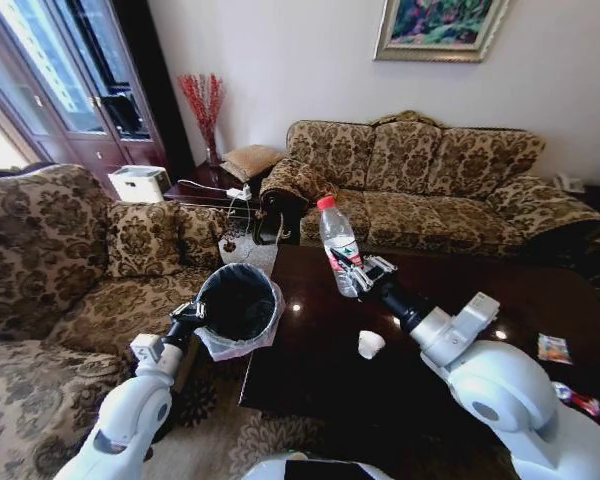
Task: Move to the front of the table and place the trash on the table into the trash bin.
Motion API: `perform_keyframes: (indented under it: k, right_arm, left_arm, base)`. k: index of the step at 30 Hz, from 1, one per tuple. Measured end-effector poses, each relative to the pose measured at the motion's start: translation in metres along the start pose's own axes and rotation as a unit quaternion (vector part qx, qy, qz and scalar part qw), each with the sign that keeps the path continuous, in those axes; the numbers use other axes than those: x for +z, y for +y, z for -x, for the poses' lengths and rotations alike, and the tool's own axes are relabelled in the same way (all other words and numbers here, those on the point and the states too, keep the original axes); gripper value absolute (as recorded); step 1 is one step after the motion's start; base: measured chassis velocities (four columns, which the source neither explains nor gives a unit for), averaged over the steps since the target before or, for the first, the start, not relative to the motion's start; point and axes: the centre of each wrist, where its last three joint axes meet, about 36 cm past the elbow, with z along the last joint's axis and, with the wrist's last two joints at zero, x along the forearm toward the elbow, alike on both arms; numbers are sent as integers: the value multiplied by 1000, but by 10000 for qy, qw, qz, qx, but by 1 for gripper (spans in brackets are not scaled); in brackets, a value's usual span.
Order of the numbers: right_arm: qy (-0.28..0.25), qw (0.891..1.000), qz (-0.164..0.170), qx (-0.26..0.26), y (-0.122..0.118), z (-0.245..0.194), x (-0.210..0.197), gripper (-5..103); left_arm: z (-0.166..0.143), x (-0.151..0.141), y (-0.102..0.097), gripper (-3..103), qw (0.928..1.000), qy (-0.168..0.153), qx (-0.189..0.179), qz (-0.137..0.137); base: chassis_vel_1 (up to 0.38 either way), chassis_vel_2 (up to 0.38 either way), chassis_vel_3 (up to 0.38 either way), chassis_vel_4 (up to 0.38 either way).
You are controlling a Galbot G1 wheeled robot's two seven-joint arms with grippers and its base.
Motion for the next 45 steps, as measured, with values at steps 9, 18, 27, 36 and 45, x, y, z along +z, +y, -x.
perform_keyframes:
  k: [9,18,27,36,45]
  right_arm:
    - [-136,9983,182,-534,7,9,2,18]
    - [-156,9949,299,-947,18,29,16,18]
    - [-64,9910,312,-1300,10,82,30,18]
    - [182,9881,336,-1487,16,113,50,15]
    - [234,9878,172,-1531,19,132,63,15]
  left_arm:
    - [-2,5,-3,2,9999,59,122,20]
    - [-5,5,-6,2,9995,-62,316,-12]
    - [-5,3,-6,2,9994,-126,311,-53]
    - [-4,0,-3,2,9994,-160,297,-118]
    - [-3,-1,-1,2,9993,-161,286,-150]
  base:
    - [-127,-120,-111,-129]
    - [-46,-38,-44,-34]
    - [0,0,0,0]
    - [0,0,0,0]
    - [0,0,0,0]
